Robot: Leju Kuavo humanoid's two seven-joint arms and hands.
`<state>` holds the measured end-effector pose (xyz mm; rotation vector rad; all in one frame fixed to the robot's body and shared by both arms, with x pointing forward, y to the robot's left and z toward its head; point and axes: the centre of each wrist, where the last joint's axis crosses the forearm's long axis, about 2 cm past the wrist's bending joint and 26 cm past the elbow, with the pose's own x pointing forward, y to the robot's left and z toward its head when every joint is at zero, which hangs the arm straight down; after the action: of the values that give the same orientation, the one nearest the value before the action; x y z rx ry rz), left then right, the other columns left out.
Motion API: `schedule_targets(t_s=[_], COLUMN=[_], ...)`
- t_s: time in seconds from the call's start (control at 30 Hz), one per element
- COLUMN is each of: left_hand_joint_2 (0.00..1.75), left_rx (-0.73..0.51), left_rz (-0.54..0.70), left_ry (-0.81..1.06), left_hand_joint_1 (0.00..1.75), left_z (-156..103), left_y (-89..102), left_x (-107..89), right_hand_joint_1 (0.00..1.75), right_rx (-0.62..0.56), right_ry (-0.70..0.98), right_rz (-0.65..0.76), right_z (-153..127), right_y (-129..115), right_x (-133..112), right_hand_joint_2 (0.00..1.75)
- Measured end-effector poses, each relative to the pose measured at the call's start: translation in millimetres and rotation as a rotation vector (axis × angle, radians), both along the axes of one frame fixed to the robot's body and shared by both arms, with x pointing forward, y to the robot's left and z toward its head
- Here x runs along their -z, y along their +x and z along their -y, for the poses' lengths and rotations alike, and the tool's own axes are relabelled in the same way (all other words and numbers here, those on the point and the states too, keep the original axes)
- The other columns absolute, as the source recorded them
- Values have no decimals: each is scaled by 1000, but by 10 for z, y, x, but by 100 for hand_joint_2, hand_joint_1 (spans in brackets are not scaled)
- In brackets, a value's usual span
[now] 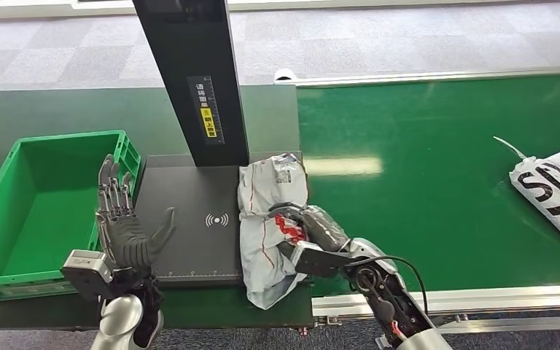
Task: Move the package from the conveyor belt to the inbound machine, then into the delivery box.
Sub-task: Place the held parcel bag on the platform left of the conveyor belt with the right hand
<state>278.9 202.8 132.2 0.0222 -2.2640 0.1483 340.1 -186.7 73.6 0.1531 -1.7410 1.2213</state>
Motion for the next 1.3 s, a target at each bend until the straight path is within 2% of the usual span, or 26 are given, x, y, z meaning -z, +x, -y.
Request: schedule_targets(t_s=[0.27,0.4,0.43,0.53,0.57,0.83,1.0,1.3], left_hand_joint_2=[175,175,175,175,175,175,175,175], left_rx=[58,93,103,124,127,123,114,109], left_rz=[6,7,7,4,2,-26,-45,-52], left_ry=[11,18,20,25,25,31,39,40], left_hand_joint_1=[0,0,0,0,0,0,0,0], left_z=[98,150,167,214,223,210,189,180], left_y=[111,180,201,244,248,176,103,71], left_x=[-31,-59,-68,-83,-83,5,79,104], right_hand_joint_1=[175,175,150,19,0,0,0,0], right_rx=[-110,-219,-236,-213,-186,-27,9,27], right_ry=[-189,-237,-243,-253,-252,-107,0,36], right_rz=[-151,-256,-267,-252,-240,-169,-116,-92], right_z=[-245,-333,-368,-463,-478,-315,-248,-217], right_y=[150,170,161,125,120,200,274,309], right_x=[17,7,9,23,25,10,-75,-132], right_hand_joint_2=[175,175,175,175,175,175,175,175])
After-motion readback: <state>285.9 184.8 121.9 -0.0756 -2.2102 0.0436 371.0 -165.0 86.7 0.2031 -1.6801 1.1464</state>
